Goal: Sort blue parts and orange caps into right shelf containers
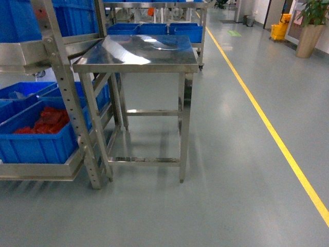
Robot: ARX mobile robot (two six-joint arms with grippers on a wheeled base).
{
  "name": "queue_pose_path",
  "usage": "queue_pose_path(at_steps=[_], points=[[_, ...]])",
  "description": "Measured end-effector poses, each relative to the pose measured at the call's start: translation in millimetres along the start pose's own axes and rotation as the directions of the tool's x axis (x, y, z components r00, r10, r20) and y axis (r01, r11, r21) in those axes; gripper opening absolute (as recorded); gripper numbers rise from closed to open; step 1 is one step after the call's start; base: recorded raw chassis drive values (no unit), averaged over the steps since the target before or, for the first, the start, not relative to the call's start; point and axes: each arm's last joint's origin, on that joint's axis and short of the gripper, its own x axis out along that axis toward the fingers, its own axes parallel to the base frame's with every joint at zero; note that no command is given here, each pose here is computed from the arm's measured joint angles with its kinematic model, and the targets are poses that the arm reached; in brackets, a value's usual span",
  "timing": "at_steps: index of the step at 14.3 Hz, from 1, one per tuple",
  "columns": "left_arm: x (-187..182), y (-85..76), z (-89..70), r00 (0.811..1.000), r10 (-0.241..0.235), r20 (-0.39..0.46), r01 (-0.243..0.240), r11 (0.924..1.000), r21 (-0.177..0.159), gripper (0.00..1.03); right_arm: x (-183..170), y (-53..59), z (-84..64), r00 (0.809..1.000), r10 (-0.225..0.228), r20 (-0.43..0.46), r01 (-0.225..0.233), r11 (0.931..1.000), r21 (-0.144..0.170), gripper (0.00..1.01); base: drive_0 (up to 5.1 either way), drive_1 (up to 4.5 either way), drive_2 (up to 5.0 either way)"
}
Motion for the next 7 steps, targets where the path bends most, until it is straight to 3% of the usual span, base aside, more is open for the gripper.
queue_pose_path(at_steps=[7], points=[[0.0, 0.0, -0.3, 1.0, -0.001, -0.003, 0.001, 1.0, 0.0, 0.44, 0.0, 0.0, -0.4, 1.0, 0.0, -0.004, 0.0, 1.0, 0.0, 0.43, -0.1, 4.09, -4.3]])
